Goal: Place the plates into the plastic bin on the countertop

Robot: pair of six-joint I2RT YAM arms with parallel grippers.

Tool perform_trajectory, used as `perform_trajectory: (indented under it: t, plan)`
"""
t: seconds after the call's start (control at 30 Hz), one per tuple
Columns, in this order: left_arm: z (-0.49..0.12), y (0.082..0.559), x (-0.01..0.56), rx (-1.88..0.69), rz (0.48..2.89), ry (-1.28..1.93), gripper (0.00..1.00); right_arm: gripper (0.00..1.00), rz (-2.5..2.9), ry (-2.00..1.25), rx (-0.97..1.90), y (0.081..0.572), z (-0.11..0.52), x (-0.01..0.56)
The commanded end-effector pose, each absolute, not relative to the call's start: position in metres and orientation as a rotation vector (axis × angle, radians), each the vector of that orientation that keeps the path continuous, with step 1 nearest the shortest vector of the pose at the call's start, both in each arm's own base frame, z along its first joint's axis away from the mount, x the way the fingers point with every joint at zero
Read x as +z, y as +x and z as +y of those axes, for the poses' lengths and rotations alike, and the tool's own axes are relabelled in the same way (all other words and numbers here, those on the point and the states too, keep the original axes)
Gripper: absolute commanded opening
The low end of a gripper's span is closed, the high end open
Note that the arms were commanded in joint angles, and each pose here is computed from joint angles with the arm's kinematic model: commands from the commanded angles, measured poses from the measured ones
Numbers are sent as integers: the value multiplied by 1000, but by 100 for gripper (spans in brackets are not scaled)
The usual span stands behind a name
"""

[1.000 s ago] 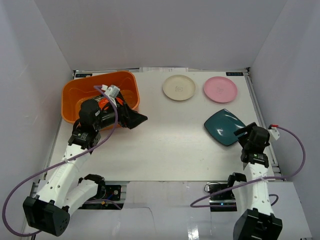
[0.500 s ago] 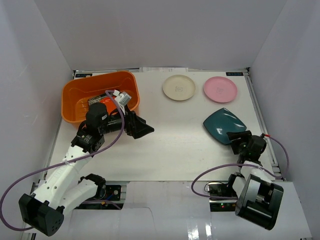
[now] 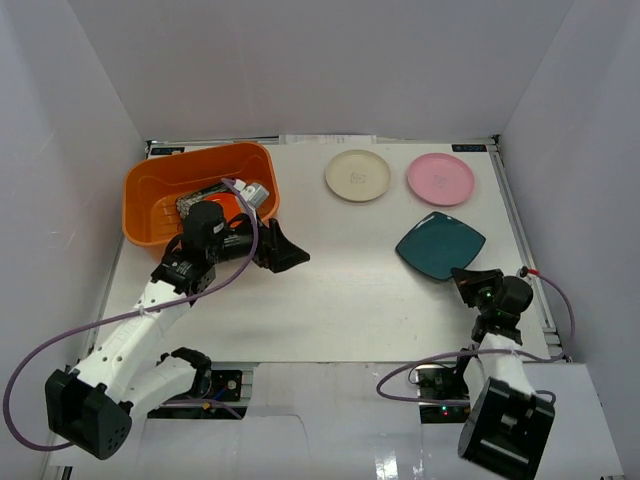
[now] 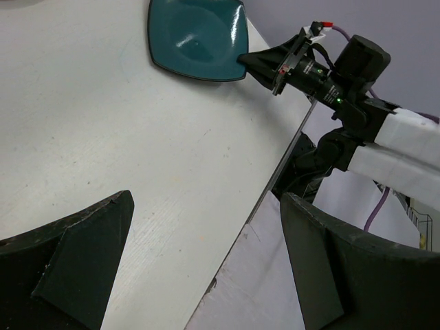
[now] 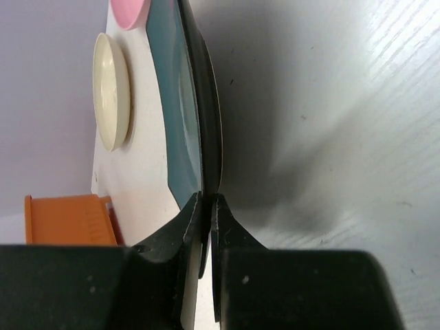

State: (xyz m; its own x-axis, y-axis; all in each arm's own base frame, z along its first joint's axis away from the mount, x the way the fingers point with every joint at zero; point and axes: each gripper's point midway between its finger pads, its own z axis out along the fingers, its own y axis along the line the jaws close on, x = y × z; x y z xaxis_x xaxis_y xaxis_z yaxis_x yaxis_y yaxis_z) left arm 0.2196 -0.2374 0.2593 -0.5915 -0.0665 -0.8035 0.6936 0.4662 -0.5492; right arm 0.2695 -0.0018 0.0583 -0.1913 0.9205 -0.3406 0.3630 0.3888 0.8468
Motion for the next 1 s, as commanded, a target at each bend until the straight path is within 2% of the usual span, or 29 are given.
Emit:
perform_trajectory:
  t: [0.0,0.1,0.13,0.2,0.33,0.43,0.63,0.77,0.83,0.93,0.97]
  plan:
    - [-240,226,261,-1188,1925,526,98,8,1828,1000,855,245,25,50]
    - [-249,225,249,-1263,1979,534,98,8,1890,817,962,246,54,83]
    - [-252,227,247,-1284,1993,521,98,8,1863,662,1087,245,77,103]
    - [-256,231,240,-1296,2025,509,98,8,1845,606,1167,243,88,121]
    - [-265,233,236,-1292,2059,490,98,8,1813,337,1129,249,102,188]
    - [-276,236,226,-1285,2111,465,98,8,1788,181,1219,240,126,217]
    - [-292,250,182,-1159,2249,379,96,8,1739,37,1385,225,154,237]
    - [-302,255,178,-1213,2240,330,94,8,1724,-3,1483,214,164,240]
    - [-311,255,194,-1312,2161,323,90,8,1714,-17,1511,211,165,241]
    - [-309,264,202,-1282,2118,260,65,8,1729,-24,1560,204,173,237]
    - [-307,264,204,-1278,2111,250,48,8,1734,-20,1566,203,174,235]
